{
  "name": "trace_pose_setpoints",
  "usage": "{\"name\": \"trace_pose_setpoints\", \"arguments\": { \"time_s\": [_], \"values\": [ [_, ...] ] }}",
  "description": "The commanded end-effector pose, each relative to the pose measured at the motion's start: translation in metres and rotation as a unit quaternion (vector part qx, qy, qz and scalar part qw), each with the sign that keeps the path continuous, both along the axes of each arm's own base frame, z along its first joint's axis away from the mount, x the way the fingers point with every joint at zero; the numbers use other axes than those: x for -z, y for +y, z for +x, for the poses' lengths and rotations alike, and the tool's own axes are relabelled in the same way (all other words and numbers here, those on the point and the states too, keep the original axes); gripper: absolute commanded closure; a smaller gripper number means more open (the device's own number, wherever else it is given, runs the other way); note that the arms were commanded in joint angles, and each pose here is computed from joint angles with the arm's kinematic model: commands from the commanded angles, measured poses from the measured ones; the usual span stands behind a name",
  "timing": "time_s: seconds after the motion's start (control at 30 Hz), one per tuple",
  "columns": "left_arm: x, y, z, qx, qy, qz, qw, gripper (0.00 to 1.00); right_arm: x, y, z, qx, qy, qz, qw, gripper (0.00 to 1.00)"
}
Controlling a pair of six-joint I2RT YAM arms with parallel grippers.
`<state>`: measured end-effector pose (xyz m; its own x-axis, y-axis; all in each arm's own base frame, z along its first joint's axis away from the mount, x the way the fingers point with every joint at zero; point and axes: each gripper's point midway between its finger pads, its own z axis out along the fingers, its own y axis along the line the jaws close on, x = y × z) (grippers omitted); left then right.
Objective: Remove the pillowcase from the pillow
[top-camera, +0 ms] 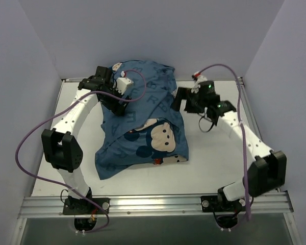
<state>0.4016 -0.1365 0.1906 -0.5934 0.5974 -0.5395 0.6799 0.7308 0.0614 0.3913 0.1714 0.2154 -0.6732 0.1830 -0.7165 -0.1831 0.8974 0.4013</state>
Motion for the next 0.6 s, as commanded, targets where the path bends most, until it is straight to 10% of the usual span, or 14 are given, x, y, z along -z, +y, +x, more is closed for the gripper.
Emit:
{"name": "trace_pose_setpoints", "arguments": {
  "time_s": [0.0, 0.1, 0.17, 0.27, 0.4, 0.57],
  "values": [
    [-0.027, -0.031, 0.033, 0.023, -0.075, -0.064, 0.995, 0.06, 0.038, 0.029, -0.054, -0.016, 0.058, 0.024, 0.998, 0.05],
    [-0.006, -0.033, 0.034, 0.018, -0.051, -0.066, 0.996, 0.05, 0.06, 0.041, -0.088, -0.007, 0.075, 0.038, 0.996, 0.06],
    [0.009, -0.035, 0.023, 0.024, -0.025, -0.075, 0.997, 0.48, 0.073, 0.045, -0.099, -0.007, 0.086, 0.045, 0.995, 0.09],
    [0.019, -0.037, -0.001, 0.033, -0.003, -0.086, 0.996, 0.98, 0.079, 0.046, -0.089, -0.015, 0.08, 0.038, 0.996, 0.44],
    [0.01, -0.029, -0.042, 0.05, -0.013, -0.09, 0.995, 0.98, 0.076, 0.025, -0.032, 0.0, 0.066, 0.019, 0.998, 1.0],
    [0.01, -0.025, -0.107, 0.101, -0.013, -0.079, 0.992, 0.98, 0.048, 0.025, 0.056, -0.009, 0.014, -0.014, 1.0, 1.0]
  ]
}}
